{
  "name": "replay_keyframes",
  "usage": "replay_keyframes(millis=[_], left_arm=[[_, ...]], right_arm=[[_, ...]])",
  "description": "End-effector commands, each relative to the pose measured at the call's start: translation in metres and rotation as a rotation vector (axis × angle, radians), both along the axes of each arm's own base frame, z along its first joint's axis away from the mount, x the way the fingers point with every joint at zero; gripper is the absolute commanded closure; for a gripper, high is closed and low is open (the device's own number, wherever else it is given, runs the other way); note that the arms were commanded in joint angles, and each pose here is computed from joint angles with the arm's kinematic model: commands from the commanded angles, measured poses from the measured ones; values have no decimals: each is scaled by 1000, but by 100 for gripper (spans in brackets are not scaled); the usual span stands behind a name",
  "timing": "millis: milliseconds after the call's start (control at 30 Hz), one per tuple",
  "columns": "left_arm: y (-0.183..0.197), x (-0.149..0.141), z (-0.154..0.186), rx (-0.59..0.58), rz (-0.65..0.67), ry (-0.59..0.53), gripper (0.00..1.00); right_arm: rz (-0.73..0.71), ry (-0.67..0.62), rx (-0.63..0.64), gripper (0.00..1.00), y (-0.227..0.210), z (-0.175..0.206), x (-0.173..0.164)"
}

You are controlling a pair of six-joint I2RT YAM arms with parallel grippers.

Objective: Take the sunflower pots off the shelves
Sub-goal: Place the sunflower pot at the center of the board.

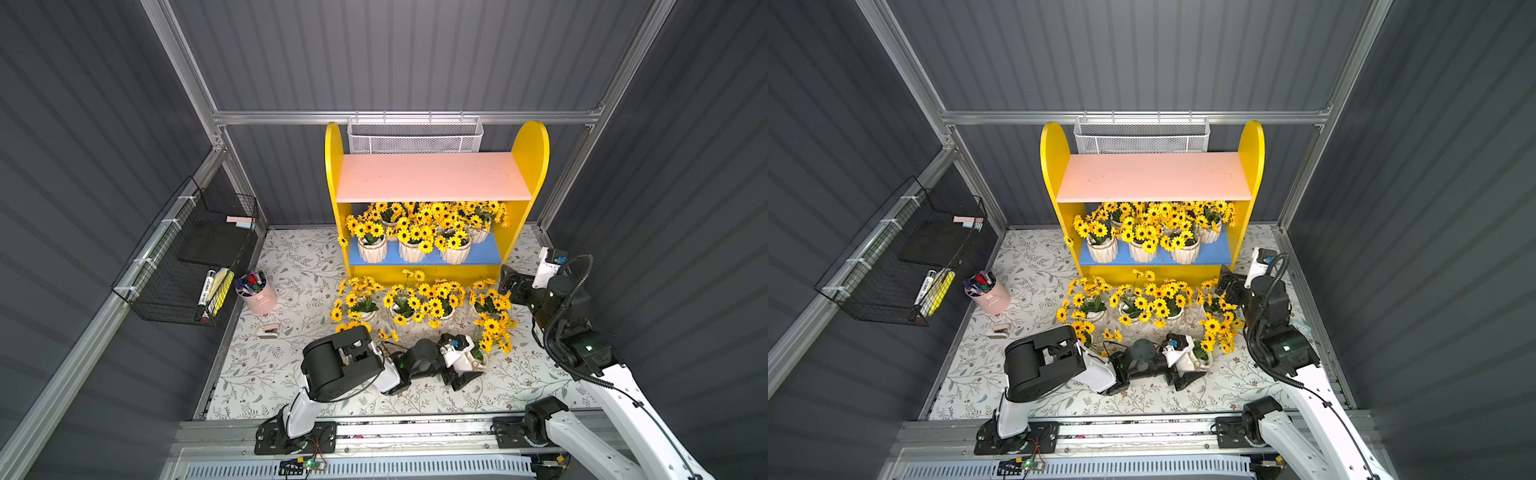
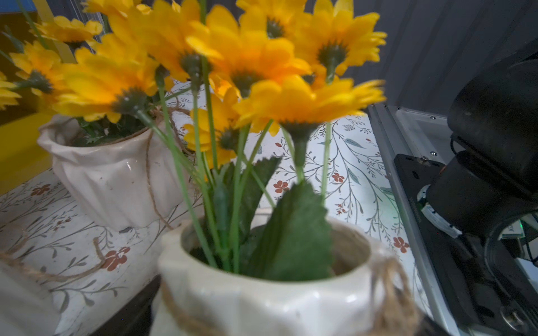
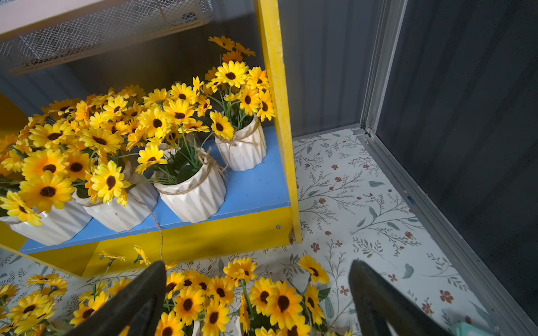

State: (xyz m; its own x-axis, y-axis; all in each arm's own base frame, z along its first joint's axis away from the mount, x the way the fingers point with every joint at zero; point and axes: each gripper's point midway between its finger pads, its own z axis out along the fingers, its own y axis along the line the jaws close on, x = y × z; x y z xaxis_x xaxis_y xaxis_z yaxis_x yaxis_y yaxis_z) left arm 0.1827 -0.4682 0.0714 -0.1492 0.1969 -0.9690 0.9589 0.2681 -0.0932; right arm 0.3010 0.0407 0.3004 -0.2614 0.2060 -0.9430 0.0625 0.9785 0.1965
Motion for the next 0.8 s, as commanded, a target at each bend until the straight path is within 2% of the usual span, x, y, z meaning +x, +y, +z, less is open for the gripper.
replay_keyframes(millis=[0, 100, 167, 267, 433, 467, 533, 633, 700, 733, 767], left_arm=[[47, -24, -128, 369, 15, 184, 100], [53, -22, -138, 369, 42, 193, 93], [59, -23, -145, 385, 53, 198, 81], [67, -26, -150, 396, 63, 199, 74], [75, -34, -159, 463, 30, 183, 53], [78, -34, -161, 476, 33, 183, 47], [81, -35, -162, 489, 34, 181, 43], [89, -36, -167, 518, 48, 194, 23], [95, -36, -168, 529, 64, 195, 20], [98, -35, -169, 535, 71, 194, 15], [101, -36, -171, 547, 76, 198, 5]], right_arm=[[9, -9, 10, 1, 1, -1, 0], [17, -6, 18, 1, 3, -1, 1], [33, -8, 24, 1, 6, 0, 1], [39, -12, 28, 1, 7, 1, 1], [73, -15, 39, 1, 13, 3, -1], [78, -17, 44, 1, 14, 4, -2], [89, -17, 51, 1, 15, 4, -3], [90, -17, 61, 1, 16, 4, -5], [94, -18, 69, 1, 16, 5, -6], [101, -19, 73, 1, 17, 6, -7], [103, -17, 74, 1, 18, 6, -7]])
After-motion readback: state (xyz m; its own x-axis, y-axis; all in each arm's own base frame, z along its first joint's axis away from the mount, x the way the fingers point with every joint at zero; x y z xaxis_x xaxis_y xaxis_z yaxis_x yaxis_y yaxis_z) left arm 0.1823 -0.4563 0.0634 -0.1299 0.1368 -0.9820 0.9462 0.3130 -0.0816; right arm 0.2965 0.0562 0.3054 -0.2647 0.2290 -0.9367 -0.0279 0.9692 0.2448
